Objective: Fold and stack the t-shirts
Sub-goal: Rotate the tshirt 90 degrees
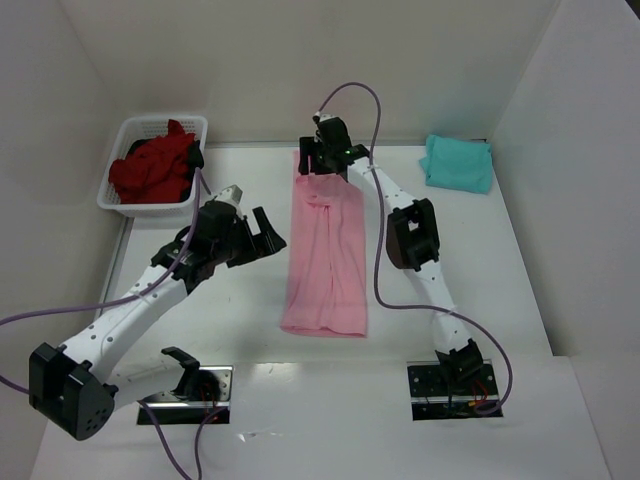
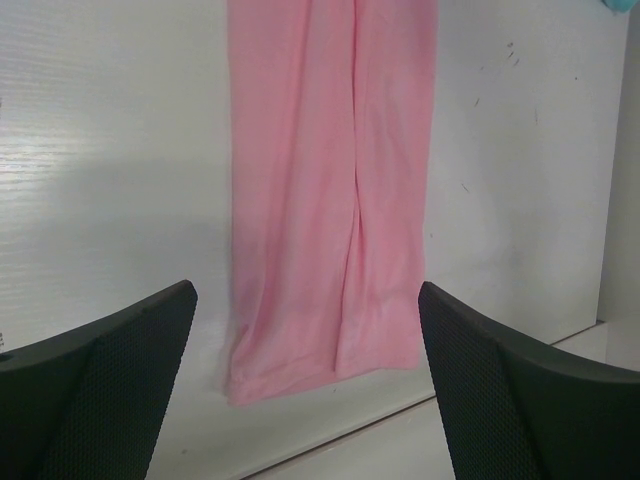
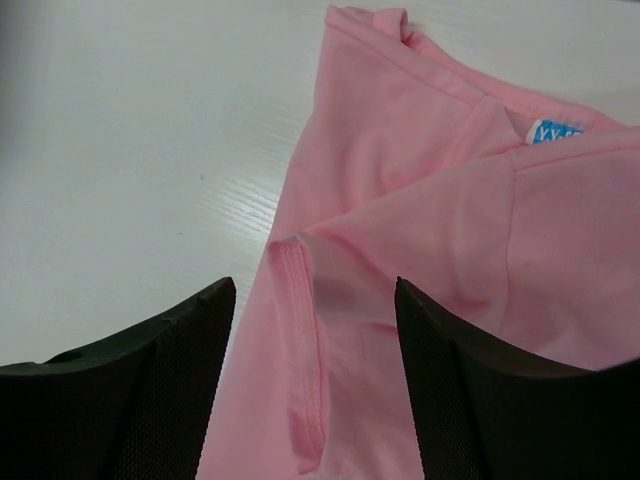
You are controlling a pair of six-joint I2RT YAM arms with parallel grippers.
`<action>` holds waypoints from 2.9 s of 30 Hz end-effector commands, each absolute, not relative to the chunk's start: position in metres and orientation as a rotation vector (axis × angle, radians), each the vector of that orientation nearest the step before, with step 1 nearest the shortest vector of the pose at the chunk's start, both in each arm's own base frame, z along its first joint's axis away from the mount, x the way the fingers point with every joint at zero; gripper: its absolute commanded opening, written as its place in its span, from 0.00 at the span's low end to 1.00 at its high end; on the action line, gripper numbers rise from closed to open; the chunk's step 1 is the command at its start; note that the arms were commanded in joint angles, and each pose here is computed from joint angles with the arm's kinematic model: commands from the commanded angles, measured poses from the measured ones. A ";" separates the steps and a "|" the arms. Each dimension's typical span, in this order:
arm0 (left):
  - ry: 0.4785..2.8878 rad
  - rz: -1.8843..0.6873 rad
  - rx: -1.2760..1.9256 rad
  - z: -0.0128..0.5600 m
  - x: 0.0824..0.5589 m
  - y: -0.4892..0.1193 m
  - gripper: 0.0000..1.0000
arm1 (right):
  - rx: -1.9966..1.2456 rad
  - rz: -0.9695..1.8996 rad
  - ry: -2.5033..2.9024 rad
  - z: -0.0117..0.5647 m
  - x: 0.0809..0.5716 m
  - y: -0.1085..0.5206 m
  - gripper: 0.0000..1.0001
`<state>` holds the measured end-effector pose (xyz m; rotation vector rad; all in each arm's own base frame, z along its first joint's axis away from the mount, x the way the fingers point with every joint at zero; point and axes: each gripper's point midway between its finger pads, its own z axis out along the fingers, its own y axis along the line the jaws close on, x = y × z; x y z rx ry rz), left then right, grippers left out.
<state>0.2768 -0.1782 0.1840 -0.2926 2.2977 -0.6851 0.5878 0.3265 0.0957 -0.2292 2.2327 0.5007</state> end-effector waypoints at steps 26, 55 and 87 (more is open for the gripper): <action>2.337 -0.722 -0.285 0.169 0.272 -0.167 1.00 | -0.439 0.516 2.320 0.048 0.549 0.366 0.09; 2.344 -0.754 -0.259 0.165 0.269 -0.168 1.00 | -0.300 0.378 2.327 0.096 0.523 0.324 0.49; 2.361 -0.801 -0.223 0.155 0.270 -0.176 1.00 | -0.300 0.142 2.381 0.070 0.511 0.283 0.25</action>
